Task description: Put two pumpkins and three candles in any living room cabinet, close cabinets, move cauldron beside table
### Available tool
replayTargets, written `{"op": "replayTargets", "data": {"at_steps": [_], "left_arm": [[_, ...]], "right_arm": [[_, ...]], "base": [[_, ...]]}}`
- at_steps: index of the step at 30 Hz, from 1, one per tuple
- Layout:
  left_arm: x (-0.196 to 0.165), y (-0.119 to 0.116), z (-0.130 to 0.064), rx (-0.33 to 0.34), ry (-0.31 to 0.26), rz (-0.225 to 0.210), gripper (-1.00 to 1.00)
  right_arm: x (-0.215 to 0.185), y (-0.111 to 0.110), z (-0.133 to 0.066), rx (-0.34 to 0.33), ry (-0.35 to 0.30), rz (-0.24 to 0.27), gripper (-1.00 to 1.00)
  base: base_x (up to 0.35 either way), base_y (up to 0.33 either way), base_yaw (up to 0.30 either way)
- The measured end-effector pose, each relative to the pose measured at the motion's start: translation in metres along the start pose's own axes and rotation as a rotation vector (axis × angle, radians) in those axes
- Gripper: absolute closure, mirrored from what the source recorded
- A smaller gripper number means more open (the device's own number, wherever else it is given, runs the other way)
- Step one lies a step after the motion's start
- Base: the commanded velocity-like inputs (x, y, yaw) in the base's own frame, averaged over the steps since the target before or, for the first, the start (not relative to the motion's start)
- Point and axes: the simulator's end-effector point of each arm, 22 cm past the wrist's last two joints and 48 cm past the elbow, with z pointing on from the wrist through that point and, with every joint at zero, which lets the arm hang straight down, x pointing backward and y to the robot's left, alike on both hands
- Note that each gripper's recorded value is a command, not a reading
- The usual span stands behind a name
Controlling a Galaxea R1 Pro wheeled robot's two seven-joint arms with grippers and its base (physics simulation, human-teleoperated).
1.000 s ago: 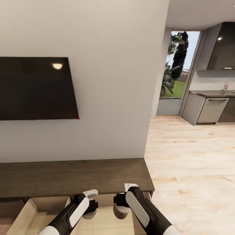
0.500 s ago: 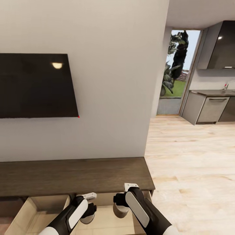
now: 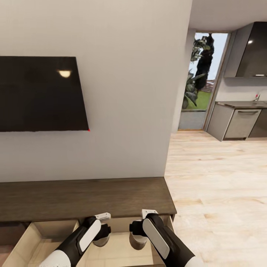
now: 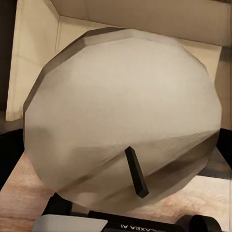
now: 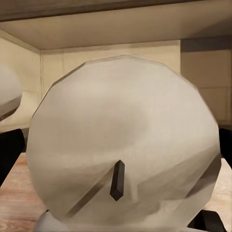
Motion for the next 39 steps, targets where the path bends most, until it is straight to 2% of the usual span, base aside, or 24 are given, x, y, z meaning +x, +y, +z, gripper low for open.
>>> {"op": "replayTargets", "data": {"at_steps": [13, 26, 31, 35, 39], "left_arm": [[-0.019, 0.000, 0.013, 0.000, -0.033, 0.003, 1.00], [-0.014, 0.001, 0.033, 0.003, -0.035, -0.001, 1.00], [-0.010, 0.001, 0.041, 0.004, -0.035, -0.002, 1.00], [-0.009, 0.000, 0.047, 0.008, -0.038, -0.002, 1.00], [-0.001, -0.002, 0.052, 0.011, 0.001, 0.024, 1.00]], "right_arm": [[0.007, -0.002, 0.018, -0.003, -0.003, 0.000, 1.00], [0.012, -0.004, 0.036, -0.008, -0.013, 0.000, 1.00], [0.005, -0.002, 0.042, -0.009, -0.047, 0.004, 1.00], [0.004, 0.003, 0.048, -0.010, -0.080, -0.011, 1.00], [0.006, 0.003, 0.054, -0.010, -0.091, -0.011, 1.00]], "base": [[0.000, 0.000, 0.000], [0.000, 0.000, 0.000], [0.000, 0.000, 0.000], [0.000, 0.000, 0.000], [0.000, 0.000, 0.000]]}}
